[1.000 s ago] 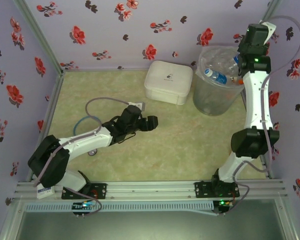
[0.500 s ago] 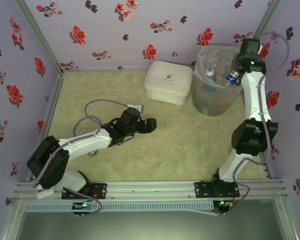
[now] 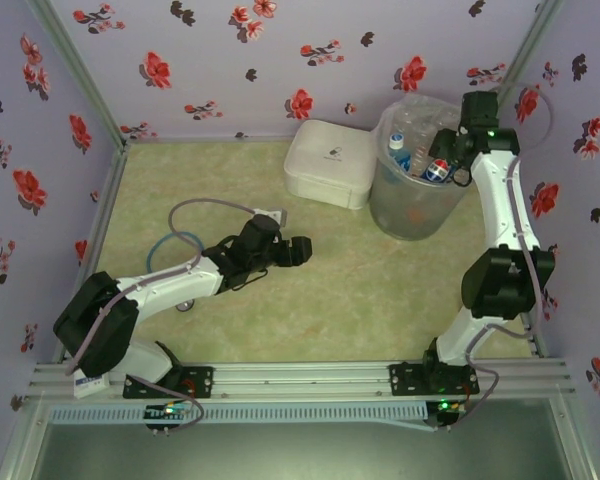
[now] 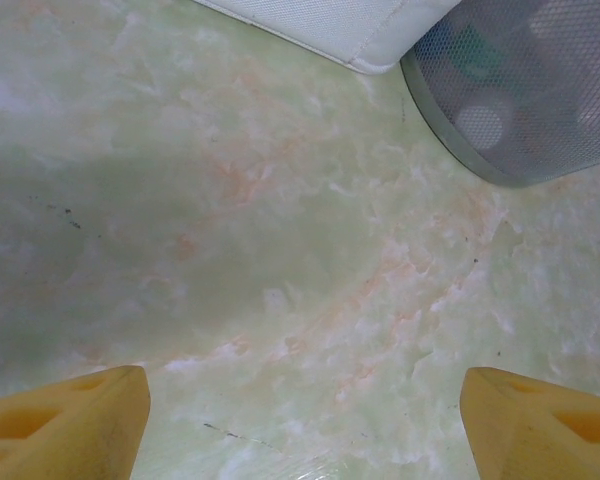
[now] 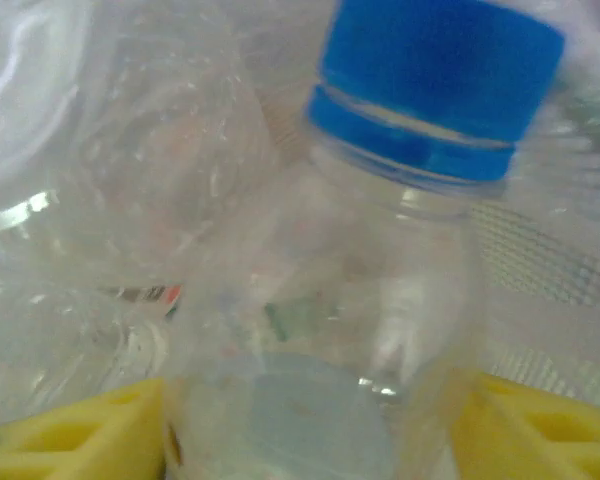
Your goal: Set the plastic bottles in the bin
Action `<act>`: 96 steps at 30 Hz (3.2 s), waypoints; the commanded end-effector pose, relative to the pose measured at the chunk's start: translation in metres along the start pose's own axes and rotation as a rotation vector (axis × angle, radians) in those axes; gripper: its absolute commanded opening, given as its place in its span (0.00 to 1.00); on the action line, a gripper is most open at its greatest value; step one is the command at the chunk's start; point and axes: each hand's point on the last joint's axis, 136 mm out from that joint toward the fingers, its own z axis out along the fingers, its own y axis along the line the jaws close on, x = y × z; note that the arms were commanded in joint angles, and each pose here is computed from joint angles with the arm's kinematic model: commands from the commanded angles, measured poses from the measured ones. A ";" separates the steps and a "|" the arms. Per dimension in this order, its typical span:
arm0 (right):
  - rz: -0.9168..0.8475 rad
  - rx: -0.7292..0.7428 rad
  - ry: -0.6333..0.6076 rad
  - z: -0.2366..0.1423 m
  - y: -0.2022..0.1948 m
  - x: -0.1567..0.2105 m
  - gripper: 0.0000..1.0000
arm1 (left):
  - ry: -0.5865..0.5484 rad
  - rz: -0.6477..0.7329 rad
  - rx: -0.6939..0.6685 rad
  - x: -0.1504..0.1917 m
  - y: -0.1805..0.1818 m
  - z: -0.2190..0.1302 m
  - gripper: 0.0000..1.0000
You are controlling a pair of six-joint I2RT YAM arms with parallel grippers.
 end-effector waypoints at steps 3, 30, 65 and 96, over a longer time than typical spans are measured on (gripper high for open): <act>-0.016 0.045 -0.010 -0.058 -0.011 -0.006 0.89 | -0.001 0.035 -0.013 -0.004 0.003 -0.004 0.82; 0.101 -0.129 -0.046 -0.026 -0.028 -0.041 0.65 | -0.055 -0.002 -0.094 -0.005 0.046 -0.047 0.83; -0.177 -0.725 0.295 -0.136 0.170 0.174 0.63 | -0.119 -0.010 -0.188 -0.021 0.073 -0.093 0.83; 0.158 -0.520 -0.015 -0.074 0.040 0.045 0.99 | -0.157 0.015 -0.563 -0.040 0.189 -0.158 1.00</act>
